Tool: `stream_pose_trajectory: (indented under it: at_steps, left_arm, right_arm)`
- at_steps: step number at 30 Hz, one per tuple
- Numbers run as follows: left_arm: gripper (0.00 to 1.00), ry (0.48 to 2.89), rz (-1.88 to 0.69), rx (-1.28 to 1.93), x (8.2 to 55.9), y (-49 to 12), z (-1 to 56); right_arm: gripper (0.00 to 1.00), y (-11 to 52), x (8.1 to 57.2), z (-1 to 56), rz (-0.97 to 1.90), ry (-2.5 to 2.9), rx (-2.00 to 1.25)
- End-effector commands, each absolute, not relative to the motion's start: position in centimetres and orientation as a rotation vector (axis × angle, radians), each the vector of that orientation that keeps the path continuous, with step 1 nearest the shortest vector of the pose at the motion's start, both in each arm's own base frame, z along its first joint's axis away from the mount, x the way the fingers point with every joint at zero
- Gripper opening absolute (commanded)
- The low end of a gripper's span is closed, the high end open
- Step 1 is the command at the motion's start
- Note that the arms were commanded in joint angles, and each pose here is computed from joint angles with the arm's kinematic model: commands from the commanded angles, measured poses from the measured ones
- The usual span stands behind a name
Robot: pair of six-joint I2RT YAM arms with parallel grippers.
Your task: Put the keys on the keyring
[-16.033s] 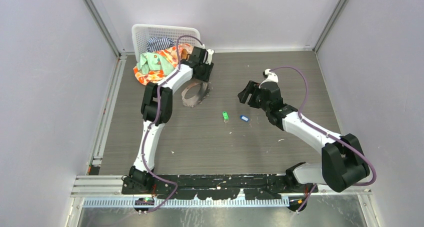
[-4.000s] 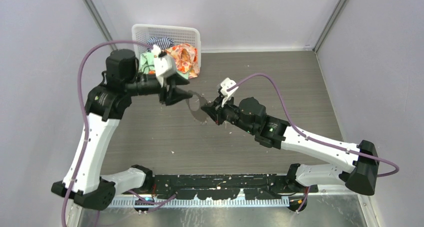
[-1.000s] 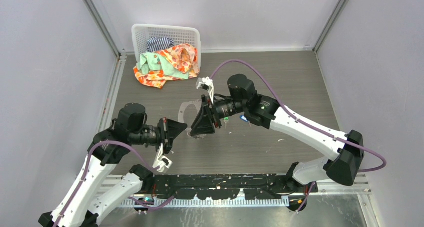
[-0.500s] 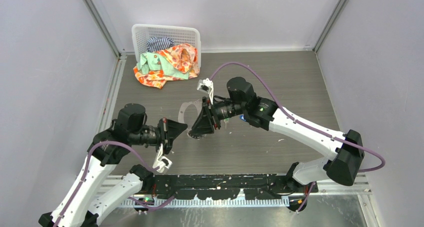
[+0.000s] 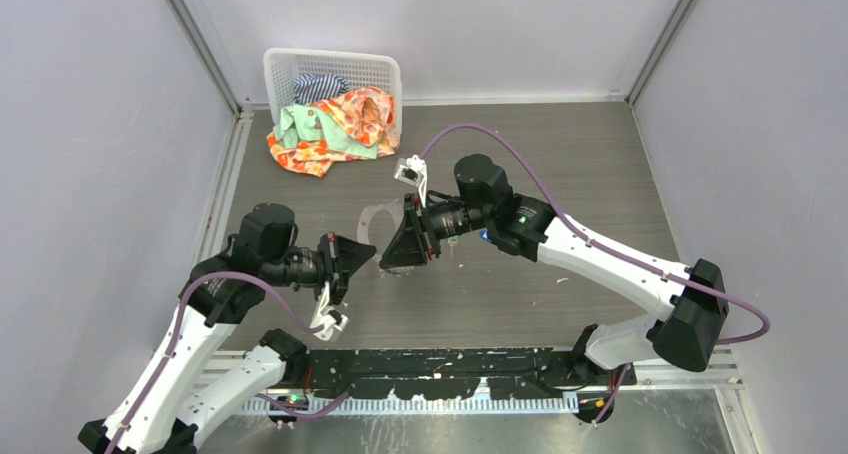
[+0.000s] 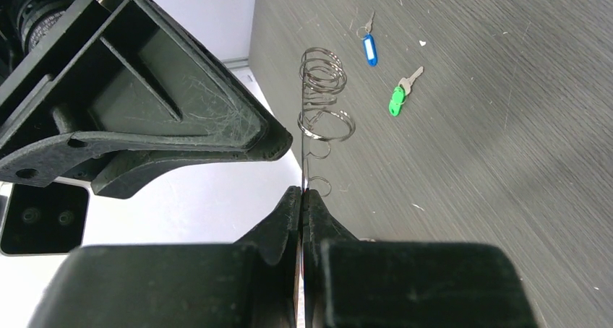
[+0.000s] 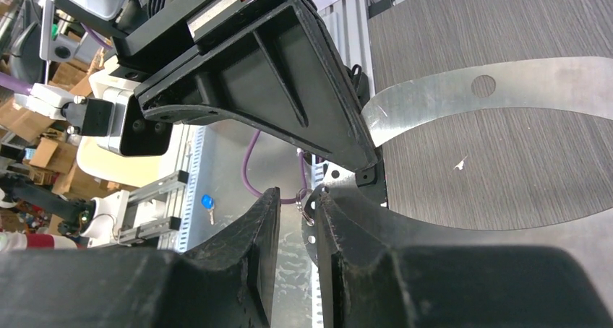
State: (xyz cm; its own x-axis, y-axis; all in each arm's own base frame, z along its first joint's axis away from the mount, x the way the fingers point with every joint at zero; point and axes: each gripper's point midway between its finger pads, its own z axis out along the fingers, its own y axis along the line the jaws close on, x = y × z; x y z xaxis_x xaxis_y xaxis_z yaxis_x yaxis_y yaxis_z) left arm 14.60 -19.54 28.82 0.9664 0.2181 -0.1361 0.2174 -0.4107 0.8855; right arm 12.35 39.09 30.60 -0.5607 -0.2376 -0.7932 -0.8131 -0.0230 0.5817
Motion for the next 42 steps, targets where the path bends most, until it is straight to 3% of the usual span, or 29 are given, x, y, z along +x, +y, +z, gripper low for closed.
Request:
stream_pose_trajectory:
  at_steps: [1, 9, 14, 19, 23, 34, 42]
  left_arm:
    - [0.00, 0.280, 0.047, 1.938, 15.1, -20.0, 31.9]
    - [0.00, 0.413, -0.058, 1.915, 14.8, -19.9, 32.4]
    - [0.00, 0.606, -0.194, 1.851, 15.0, -20.1, 33.3]
    - [0.00, 0.853, -0.375, 1.757, 15.1, -20.4, 34.4]
    - [0.00, 0.943, -0.464, 1.710, 14.7, -20.6, 34.5]
    - [0.00, 1.117, -0.600, 1.598, 14.8, -21.1, 35.9]
    - [0.00, 1.452, -0.697, 1.310, 17.2, -21.3, 36.4]
  right_arm:
    - [0.30, 39.3, 12.5, 30.8, 1.619, 1.766, -1.083]
    - [0.36, 39.0, 13.7, 30.7, 1.502, 1.735, -1.069]
    - [0.49, 37.9, 15.4, 31.7, 1.297, 1.635, -1.072]
    - [0.68, 35.7, 16.6, 34.5, 1.092, 1.463, -1.081]
    - [0.75, 34.3, 16.8, 36.5, 0.997, 1.368, -1.086]
    - [0.79, 34.2, 15.9, 37.5, 0.899, 1.302, -1.146]
    - [0.76, 33.7, 16.4, 38.7, 0.481, 1.155, -1.085]
